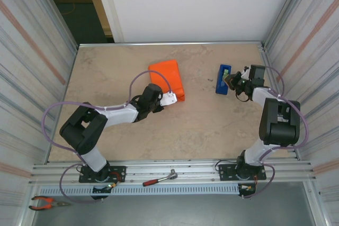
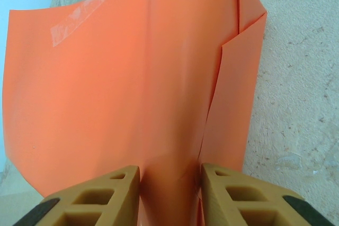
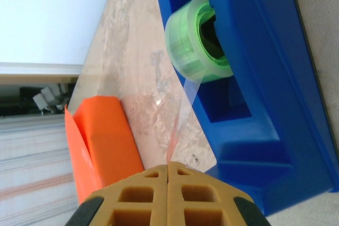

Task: Wrap the gift box in paper
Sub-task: Tear off the tape with the cutter.

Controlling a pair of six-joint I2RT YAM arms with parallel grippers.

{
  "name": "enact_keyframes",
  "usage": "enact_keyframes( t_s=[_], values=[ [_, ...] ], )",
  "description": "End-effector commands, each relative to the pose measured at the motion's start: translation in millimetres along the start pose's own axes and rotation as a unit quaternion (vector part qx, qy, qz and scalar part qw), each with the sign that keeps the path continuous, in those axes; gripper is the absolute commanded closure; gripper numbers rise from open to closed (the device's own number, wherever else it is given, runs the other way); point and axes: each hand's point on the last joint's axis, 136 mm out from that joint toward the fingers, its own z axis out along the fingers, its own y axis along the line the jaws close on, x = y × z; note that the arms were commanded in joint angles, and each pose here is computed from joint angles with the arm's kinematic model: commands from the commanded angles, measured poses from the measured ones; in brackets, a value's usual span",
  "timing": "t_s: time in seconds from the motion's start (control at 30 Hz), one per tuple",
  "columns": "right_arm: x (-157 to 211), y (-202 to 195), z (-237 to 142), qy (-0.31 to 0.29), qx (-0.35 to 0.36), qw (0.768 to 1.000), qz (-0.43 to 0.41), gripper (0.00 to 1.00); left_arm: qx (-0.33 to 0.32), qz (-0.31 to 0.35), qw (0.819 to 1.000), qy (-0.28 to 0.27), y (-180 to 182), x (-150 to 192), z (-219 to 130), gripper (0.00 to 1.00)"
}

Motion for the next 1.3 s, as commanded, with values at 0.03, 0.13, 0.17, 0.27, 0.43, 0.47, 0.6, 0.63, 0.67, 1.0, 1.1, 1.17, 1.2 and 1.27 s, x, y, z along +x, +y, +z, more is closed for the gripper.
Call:
enact_keyframes(
  t_s=[0.03,0.13,0.17,0.27,0.43,0.47,0.6,0.63,0.67,1.0,1.1,1.17,1.2,1.27],
  values=[
    [12.0,14.4,-9.7,0.008,-0.022,1.000,-0.002,1.00,0.015,-0.008,0.999,0.038,-11.9,22.1,6.3,0.66],
    [17.2,11.1,-12.1,0.007,-0.018,1.000,0.000,1.00,0.016,-0.009,0.999,0.039,-12.4,23.3,6.7,0.66],
    [17.9,11.3,-13.3,0.005,-0.019,1.000,0.000,1.00,0.015,-0.008,0.999,0.038,-12.0,22.4,6.3,0.66],
    [22.8,6.2,-15.6,0.003,-0.014,1.000,0.004,1.00,0.016,-0.008,0.999,0.040,-12.6,23.2,6.5,0.66],
    [31.8,-3.3,-18.6,0.002,-0.005,1.000,0.008,1.00,0.017,-0.008,0.999,0.039,-13.4,23.0,6.7,0.66],
    [33.4,-5.2,-19.4,0.002,-0.004,1.000,0.010,1.00,0.017,-0.008,0.999,0.039,-12.9,22.9,6.7,0.66],
    [38.9,-13.5,-21.1,0.000,0.003,1.000,0.014,1.00,0.016,-0.008,0.999,0.039,-12.8,22.8,6.7,0.66],
    [39.8,-14.8,-21.5,0.000,0.004,1.000,0.014,1.00,0.017,-0.008,0.999,0.040,-13.1,23.4,6.7,0.66],
    [40.8,-16.5,-21.7,-0.001,0.005,1.000,0.015,1.00,0.017,-0.008,0.999,0.040,-13.3,23.5,6.7,0.66],
    [43.6,-36.4,-17.8,-0.001,0.022,0.999,0.028,1.00,0.017,-0.008,0.999,0.041,-13.5,23.8,6.6,0.66],
    [44.1,-45.7,-13.6,0.000,0.029,0.999,0.037,1.00,0.017,-0.006,0.999,0.042,-14.4,23.6,6.5,0.66],
    [44.5,-52.0,-10.6,0.000,0.036,0.999,0.041,1.00,0.019,-0.006,0.999,0.041,-15.1,23.8,6.8,0.66],
    [43.9,-54.7,-9.2,-0.001,0.039,0.998,0.043,1.00,0.017,-0.006,0.999,0.041,-14.3,23.2,6.8,0.66],
    [44.8,-59.9,-5.5,0.001,0.043,0.998,0.047,1.00,0.018,-0.006,0.999,0.042,-14.9,24.0,7.3,0.66]
  ],
)
